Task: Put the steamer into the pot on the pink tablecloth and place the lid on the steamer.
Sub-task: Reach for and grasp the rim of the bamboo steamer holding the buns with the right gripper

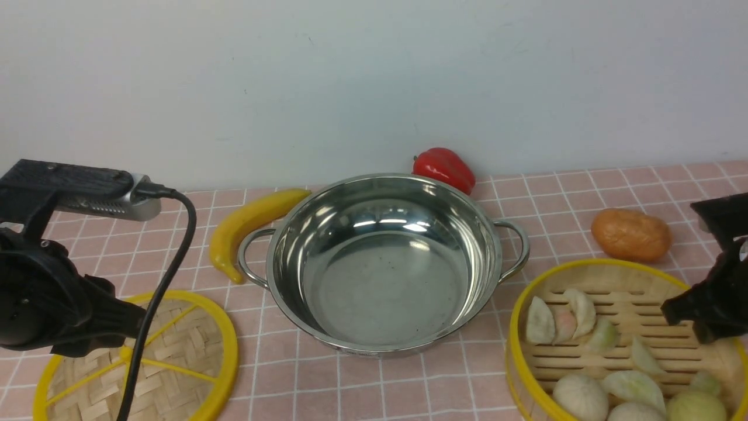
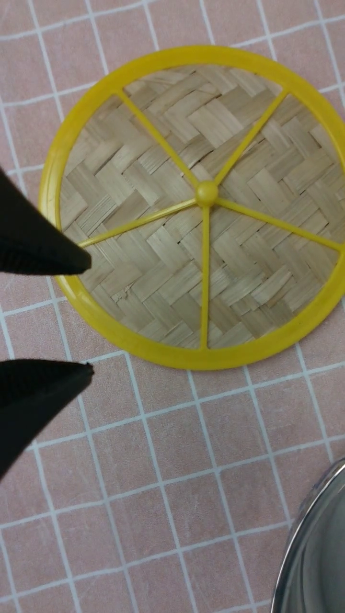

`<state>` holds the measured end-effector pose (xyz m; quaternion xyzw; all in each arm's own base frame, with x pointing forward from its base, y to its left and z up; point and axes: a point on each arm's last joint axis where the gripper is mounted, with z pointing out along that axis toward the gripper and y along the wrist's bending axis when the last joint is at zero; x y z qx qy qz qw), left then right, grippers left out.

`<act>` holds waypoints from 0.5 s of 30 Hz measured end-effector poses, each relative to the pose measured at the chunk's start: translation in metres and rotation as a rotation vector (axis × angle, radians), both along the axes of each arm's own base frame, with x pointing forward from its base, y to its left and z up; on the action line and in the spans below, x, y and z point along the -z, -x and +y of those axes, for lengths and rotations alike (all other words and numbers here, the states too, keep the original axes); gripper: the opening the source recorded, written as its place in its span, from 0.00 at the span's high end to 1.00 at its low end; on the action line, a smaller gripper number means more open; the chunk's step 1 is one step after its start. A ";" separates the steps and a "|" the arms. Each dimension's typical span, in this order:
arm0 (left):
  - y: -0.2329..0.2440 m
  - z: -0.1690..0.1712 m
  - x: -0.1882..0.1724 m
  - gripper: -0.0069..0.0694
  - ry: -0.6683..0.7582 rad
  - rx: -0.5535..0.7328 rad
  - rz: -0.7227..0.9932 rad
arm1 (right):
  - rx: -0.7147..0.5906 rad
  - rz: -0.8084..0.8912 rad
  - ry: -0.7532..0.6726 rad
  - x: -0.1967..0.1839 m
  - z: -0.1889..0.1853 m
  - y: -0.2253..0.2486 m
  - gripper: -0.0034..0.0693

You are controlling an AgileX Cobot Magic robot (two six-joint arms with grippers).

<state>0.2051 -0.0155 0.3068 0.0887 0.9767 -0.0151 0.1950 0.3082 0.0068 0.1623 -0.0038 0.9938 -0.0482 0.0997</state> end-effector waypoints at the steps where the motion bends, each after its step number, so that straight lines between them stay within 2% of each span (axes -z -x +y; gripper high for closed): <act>1: 0.000 0.000 0.000 0.59 0.000 0.000 0.000 | 0.004 0.003 0.000 0.001 0.000 0.000 0.69; 3: 0.000 0.000 0.000 0.59 -0.001 0.000 0.000 | 0.020 0.012 0.008 0.002 -0.001 0.000 0.82; 5: 0.000 0.000 0.000 0.59 -0.001 0.000 0.000 | 0.018 0.039 0.022 0.002 -0.002 0.002 0.87; 15: 0.000 0.000 0.000 0.59 -0.003 0.000 0.000 | 0.075 0.144 0.029 0.003 -0.004 0.027 0.87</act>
